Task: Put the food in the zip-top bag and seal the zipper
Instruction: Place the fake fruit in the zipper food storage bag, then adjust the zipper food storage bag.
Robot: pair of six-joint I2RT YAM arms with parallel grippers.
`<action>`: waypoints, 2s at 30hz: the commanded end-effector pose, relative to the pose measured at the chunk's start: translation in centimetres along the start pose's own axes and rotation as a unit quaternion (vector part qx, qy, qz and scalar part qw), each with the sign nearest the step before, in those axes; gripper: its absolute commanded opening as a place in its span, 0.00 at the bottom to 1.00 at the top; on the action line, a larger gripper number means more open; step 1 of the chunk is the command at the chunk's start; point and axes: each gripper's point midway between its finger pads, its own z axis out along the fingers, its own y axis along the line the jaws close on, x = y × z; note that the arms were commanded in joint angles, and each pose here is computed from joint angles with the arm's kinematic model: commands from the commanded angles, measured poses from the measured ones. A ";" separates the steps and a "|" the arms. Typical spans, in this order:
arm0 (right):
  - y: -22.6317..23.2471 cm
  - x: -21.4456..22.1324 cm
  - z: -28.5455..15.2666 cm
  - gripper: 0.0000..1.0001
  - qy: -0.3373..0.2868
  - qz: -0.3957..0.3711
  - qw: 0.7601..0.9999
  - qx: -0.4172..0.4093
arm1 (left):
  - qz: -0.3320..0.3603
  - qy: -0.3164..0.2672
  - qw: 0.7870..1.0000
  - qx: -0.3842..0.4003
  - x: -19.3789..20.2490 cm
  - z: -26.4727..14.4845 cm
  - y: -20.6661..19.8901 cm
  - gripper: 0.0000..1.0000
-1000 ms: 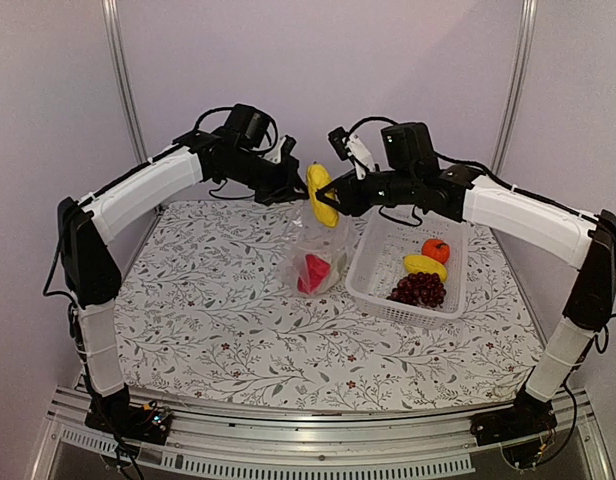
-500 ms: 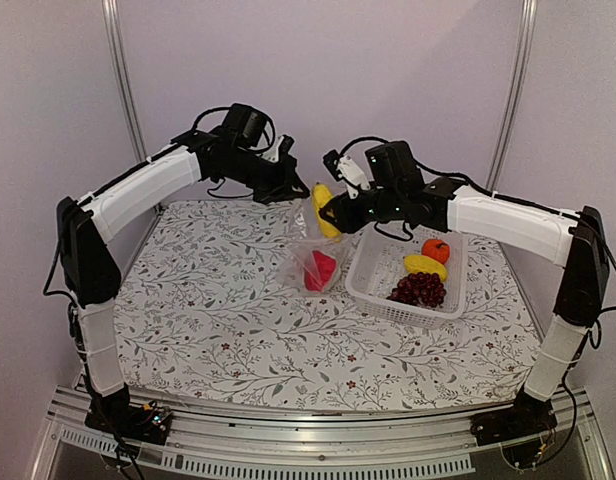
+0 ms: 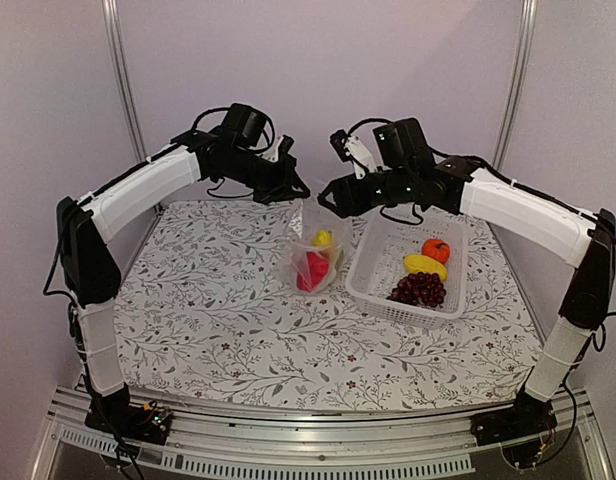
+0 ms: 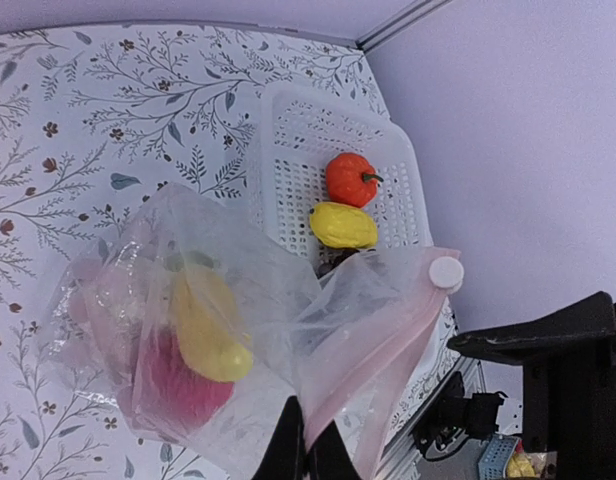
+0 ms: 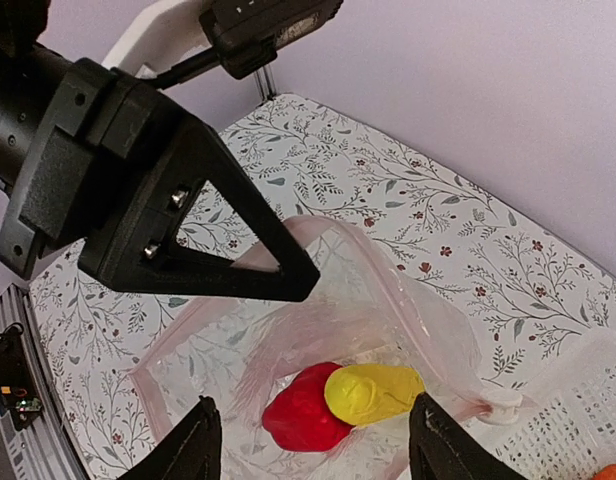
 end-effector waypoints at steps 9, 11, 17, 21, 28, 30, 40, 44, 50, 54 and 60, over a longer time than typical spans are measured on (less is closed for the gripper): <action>-1.2 4.9 -4.3 0.53 0.112 0.109 0.986 0.063 | 0.012 -0.013 1.000 0.000 -0.7 -0.1 0.2 0.01; -1.6 5.8 -4.0 0.48 0.128 0.119 0.982 0.070 | 0.018 -0.009 1.000 0.007 -0.5 0.0 -0.1 0.01; -2.7 7.6 -1.5 0.39 0.172 0.164 0.969 0.066 | 0.023 -0.005 1.000 0.016 -0.4 0.1 -0.6 0.01; -3.8 7.6 0.0 0.30 0.181 0.225 0.956 0.043 | 0.029 -0.003 0.999 0.015 0.0 -0.1 -0.7 0.06; -3.6 4.4 0.4 0.00 0.151 0.253 0.955 0.012 | 0.079 0.010 0.995 -0.067 2.7 -1.1 0.6 0.28; -3.4 3.6 0.0 0.00 0.145 0.254 0.956 0.008 | 0.096 0.019 0.992 -0.085 3.7 -1.5 0.6 0.31; -2.8 1.9 -0.8 0.02 0.166 0.260 0.951 -0.004 | 0.121 0.003 0.959 -0.257 2.7 -3.8 3.3 0.04; -2.1 1.0 -0.1 0.04 0.176 0.265 0.948 -0.030 | 0.123 -0.064 0.935 -0.326 -0.2 -7.7 3.5 0.00; -1.1 -1.4 -0.1 0.07 0.137 0.259 0.954 -0.070 | 0.141 -0.063 0.936 -0.315 -0.1 -7.4 2.4 0.00; -1.2 -0.3 0.5 0.14 0.155 0.261 0.950 -0.071 | 0.145 -0.022 0.939 -0.311 1.8 -4.9 3.0 0.00; -1.7 1.6 0.8 0.26 0.182 0.265 0.945 -0.060 | 0.139 -0.017 0.944 -0.298 2.0 -3.1 2.9 0.00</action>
